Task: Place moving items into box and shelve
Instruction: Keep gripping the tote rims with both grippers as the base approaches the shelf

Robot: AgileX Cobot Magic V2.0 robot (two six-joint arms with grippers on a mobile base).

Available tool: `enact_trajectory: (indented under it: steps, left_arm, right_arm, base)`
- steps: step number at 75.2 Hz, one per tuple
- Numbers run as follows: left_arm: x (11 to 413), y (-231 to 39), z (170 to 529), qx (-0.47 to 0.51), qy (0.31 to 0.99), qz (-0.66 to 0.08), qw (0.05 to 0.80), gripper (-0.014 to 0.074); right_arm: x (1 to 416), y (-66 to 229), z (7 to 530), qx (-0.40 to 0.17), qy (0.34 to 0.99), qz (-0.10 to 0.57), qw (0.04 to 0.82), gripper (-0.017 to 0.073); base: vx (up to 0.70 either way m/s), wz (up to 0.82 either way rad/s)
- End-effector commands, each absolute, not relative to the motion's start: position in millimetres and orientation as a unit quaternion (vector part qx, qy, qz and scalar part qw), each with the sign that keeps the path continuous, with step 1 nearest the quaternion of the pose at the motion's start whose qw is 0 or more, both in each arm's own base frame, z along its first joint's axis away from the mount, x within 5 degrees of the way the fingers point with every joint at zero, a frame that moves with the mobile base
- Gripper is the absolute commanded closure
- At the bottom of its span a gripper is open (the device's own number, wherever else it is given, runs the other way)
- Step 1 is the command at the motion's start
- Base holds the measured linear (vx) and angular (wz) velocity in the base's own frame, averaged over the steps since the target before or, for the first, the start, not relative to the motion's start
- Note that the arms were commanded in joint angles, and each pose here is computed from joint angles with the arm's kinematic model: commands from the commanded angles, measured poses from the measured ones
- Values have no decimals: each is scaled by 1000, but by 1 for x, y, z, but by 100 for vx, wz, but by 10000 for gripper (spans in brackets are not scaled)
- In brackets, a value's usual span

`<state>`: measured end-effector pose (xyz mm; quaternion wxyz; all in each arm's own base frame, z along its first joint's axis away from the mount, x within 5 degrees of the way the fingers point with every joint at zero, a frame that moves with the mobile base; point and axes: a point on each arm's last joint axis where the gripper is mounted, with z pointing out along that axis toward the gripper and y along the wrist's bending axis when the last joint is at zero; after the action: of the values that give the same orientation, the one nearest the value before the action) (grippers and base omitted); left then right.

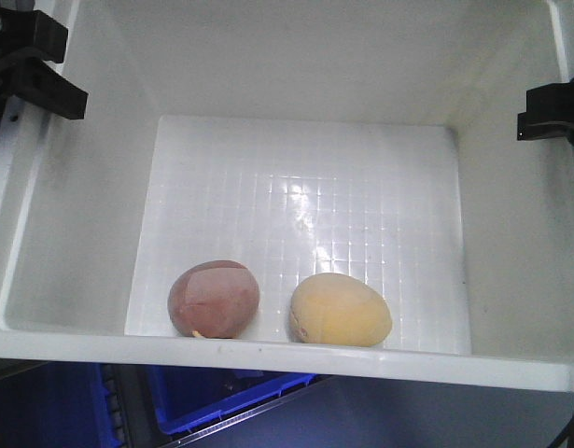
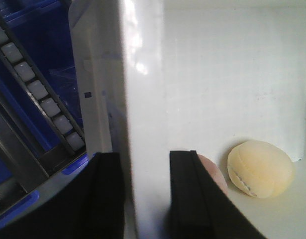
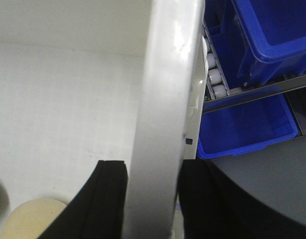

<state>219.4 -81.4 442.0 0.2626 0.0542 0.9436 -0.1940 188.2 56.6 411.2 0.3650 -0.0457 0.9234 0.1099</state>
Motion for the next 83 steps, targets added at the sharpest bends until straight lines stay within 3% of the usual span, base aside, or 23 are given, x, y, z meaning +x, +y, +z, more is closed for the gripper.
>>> enact_trajectory:
  steps: [1,63,83]
  left_arm:
    - [207,-86,471,54,909,-256,324,596]
    - [207,-86,471,54,909,-256,324,596]
    - [207,-86,471,54,909,-256,324,596]
  right_arm:
    - [187,60,438,-48,880,147,448,565]
    - [187,60,438,-48,880,147,448,565]
    - [192,60,446,-44,855,155,493,565]
  base:
    - [5,19]
    - [1,5]
    - [0,0]
